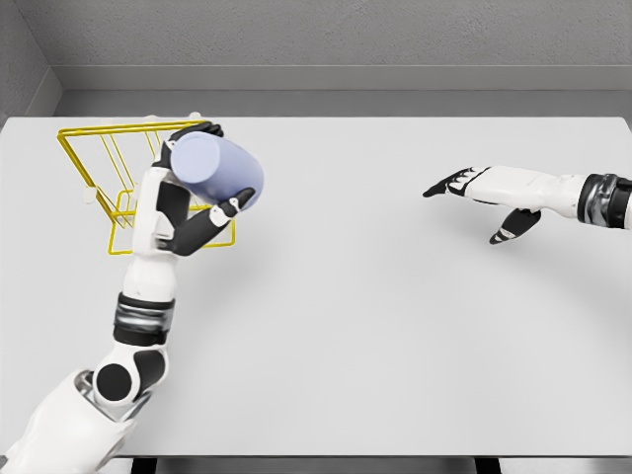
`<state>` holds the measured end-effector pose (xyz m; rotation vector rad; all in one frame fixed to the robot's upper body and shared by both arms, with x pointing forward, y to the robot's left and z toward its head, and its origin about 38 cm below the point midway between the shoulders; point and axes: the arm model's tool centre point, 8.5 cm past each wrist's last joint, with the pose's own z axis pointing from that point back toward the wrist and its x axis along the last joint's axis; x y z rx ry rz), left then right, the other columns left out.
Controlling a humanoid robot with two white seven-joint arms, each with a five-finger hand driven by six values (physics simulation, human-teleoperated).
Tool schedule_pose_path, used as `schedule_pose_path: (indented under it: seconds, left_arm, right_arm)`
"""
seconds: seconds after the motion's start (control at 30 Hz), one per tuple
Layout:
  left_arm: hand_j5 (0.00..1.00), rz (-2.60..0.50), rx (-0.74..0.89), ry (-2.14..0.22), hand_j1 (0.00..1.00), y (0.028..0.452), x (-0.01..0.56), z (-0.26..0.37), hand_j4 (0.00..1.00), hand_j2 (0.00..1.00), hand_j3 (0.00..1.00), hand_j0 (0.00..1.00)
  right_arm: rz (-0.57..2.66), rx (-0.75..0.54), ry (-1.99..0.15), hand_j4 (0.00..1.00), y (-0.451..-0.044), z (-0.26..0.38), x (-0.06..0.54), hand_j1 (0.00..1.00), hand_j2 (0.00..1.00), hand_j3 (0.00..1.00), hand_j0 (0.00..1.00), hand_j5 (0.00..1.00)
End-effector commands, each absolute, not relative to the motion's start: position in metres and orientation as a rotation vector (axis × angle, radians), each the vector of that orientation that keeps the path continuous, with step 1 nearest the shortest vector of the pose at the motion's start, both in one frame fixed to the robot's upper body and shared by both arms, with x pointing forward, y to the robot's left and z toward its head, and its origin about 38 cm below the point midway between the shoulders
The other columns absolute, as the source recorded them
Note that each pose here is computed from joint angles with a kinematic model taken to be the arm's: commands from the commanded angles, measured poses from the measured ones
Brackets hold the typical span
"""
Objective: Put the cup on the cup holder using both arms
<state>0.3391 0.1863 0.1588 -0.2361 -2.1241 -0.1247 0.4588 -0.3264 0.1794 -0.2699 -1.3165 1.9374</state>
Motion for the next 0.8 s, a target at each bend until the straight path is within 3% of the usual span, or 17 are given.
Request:
schedule_pose_path:
  seconds: [0.0,0.77]
  left_arm:
    - [0.63,-0.135,-0.225,-2.131,0.63,0.19,0.339,0.16,0.63,0.63,0.63,0.63]
    - [0.62,-0.112,-0.17,-2.039,0.62,0.217,0.353,0.16,0.62,0.62,0.62,0.62]
  right_arm:
    - [1.93,-0.269,-1.32,1.0,-0.327,0.18,0.459,1.0,1.0,1.0,1.0,1.0]
    - [1.928,-0.257,-1.335,1.0,-0.32,0.179,0.46,1.0,1.0,1.0,1.0,1.0]
